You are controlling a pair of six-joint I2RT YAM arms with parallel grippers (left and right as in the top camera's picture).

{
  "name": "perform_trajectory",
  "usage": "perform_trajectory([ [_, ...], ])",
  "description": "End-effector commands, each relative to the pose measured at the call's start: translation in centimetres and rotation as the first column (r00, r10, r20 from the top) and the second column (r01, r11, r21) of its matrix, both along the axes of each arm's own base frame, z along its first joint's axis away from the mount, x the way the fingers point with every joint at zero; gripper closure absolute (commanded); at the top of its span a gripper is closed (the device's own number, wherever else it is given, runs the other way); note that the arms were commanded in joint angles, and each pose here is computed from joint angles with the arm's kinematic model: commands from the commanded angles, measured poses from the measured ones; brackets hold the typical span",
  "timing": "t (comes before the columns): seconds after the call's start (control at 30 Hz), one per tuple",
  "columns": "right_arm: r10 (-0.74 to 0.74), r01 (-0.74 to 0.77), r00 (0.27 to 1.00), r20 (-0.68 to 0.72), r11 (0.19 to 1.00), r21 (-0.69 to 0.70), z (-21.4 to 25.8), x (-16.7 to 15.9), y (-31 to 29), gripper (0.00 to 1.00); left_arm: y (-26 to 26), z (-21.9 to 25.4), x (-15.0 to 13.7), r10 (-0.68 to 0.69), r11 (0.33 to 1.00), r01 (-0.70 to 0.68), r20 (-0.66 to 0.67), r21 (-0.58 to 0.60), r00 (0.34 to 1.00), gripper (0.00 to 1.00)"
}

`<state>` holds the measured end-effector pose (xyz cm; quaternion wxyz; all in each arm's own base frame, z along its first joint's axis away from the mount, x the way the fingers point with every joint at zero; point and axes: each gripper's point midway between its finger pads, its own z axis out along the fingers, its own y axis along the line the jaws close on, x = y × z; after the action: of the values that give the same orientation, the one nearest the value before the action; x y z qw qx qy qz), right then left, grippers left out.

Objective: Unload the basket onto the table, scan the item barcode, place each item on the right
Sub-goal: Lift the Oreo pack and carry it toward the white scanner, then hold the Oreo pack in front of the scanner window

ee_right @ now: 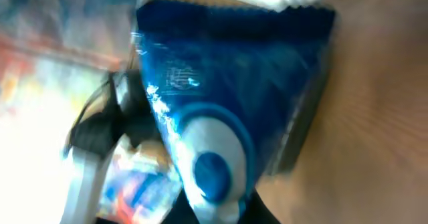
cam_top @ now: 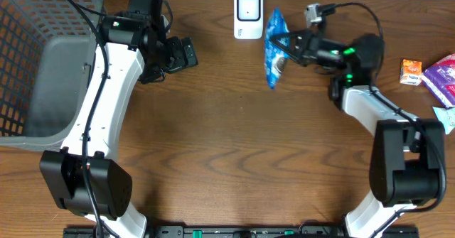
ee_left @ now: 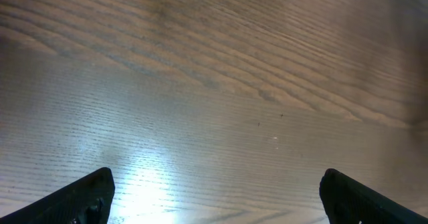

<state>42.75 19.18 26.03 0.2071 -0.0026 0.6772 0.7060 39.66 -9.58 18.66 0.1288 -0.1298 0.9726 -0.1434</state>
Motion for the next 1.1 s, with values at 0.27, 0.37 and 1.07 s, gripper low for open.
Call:
perform_trajectory([
  [0.27, -0.532, 0.604, 0.796, 0.287, 0.727, -0.326, -2.4, 10.9, -1.6, 0.99, 0.4, 0.0, 0.1, -0.001, 1.000, 0.001, 0.005, 0.016, 1.000, 0.02],
  [0.37, -0.543, 0.689, 0.725, 0.423, 0.567, -0.452, -0.5, 12.7, -2.1, 0.99, 0.4, 0.0, 0.1, -0.001, 1.000, 0.001, 0.005, 0.016, 1.000, 0.02],
  [1.07, -0.458, 0.803, 0.591, 0.665, 0.418, -0.425, -1.3, 23.3, 4.0, 0.99, 0.4, 0.0, 0.1, -0.001, 1.000, 0.001, 0.005, 0.016, 1.000, 0.02],
])
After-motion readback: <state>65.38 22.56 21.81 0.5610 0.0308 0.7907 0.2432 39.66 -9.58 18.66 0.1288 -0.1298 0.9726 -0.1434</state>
